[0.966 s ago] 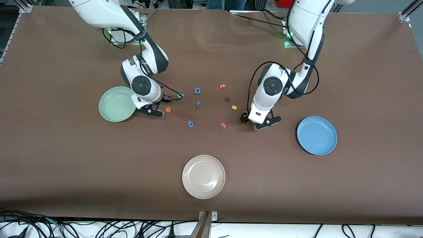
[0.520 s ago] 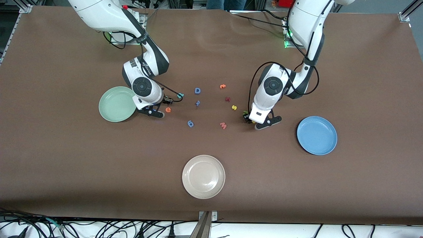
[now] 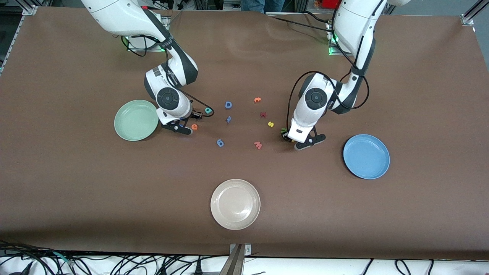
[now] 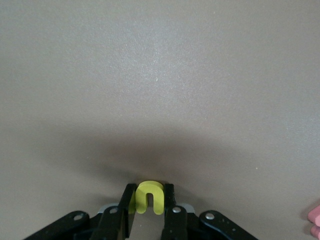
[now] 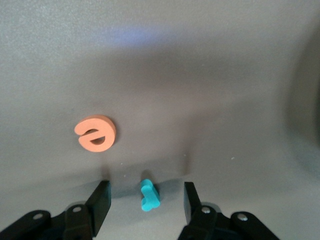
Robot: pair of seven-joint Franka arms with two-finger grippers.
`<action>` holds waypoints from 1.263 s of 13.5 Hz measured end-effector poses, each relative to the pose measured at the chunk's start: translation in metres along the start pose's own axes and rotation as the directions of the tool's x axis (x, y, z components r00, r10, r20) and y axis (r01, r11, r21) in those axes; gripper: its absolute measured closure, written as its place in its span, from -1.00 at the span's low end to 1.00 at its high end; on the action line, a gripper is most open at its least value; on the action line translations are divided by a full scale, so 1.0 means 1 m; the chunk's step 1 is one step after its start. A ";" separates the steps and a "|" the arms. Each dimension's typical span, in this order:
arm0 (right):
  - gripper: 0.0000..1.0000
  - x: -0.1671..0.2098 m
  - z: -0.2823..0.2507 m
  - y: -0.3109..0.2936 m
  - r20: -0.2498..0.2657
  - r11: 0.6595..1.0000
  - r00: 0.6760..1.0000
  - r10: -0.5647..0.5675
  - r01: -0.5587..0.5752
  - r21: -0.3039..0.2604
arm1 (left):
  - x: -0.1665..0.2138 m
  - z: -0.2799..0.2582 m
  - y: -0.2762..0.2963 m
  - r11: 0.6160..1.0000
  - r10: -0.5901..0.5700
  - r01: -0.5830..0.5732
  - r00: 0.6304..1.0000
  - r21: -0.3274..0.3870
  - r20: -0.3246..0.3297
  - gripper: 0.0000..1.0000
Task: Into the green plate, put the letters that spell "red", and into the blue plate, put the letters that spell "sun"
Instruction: 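Carry the yellow u to the blue plate while the right gripper carries cyan piece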
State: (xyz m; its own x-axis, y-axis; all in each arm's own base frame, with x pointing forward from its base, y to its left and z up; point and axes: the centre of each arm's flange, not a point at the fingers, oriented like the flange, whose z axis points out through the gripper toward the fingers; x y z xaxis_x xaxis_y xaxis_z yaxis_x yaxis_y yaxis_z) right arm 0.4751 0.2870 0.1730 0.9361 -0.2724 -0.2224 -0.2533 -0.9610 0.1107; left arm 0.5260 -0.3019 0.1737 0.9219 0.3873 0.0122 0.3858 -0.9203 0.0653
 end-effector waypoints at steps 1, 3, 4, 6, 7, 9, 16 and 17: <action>-0.30 0.000 0.000 0.000 0.000 1.000 1.000 0.002 -0.002 0.000 | 0.003 -0.001 -0.001 1.000 -0.004 0.004 1.000 -0.001 -0.003 0.46; -0.29 0.000 0.000 0.000 0.001 1.000 1.000 0.005 -0.005 -0.001 | 0.018 -0.007 -0.007 1.000 0.005 -0.004 1.000 0.026 -0.018 0.46; -0.11 0.000 0.000 0.000 0.001 1.000 1.000 0.005 -0.005 -0.001 | 0.032 -0.013 -0.014 0.998 0.014 -0.013 1.000 0.059 -0.017 0.46; 0.24 0.000 0.000 0.000 0.001 1.000 1.000 0.006 -0.006 -0.001 | 0.070 -0.036 -0.027 0.993 0.038 -0.040 0.999 0.109 0.020 0.46; 0.25 0.000 0.000 0.000 0.001 1.000 1.000 0.006 -0.006 -0.001 | 0.091 -0.052 -0.036 0.991 0.052 -0.057 0.998 0.125 0.045 0.46; 0.64 0.000 0.000 0.000 0.001 1.000 1.000 0.007 -0.007 -0.001 | 0.134 -0.082 -0.063 0.985 0.090 -0.101 0.992 0.138 0.087 0.46; 0.80 0.001 -0.008 0.002 0.006 1.000 1.000 0.010 -0.010 -0.010 | 0.217 -0.083 -0.187 0.962 0.229 -0.248 0.960 0.114 0.160 0.46; 0.80 0.003 -0.016 0.003 0.015 1.000 1.000 0.014 -0.014 -0.024 | 0.220 -0.080 -0.194 0.960 0.237 -0.257 0.957 0.113 0.164 0.37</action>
State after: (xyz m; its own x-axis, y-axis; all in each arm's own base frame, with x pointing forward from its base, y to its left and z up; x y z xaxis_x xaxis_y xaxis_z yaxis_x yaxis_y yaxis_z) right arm 0.4808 0.2843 0.1886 0.9288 -0.2864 -0.2349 -0.2601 -0.9558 0.1371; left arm 0.6513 -0.0335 0.2433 0.9802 0.1434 -0.1366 0.1374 -0.9891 -0.0530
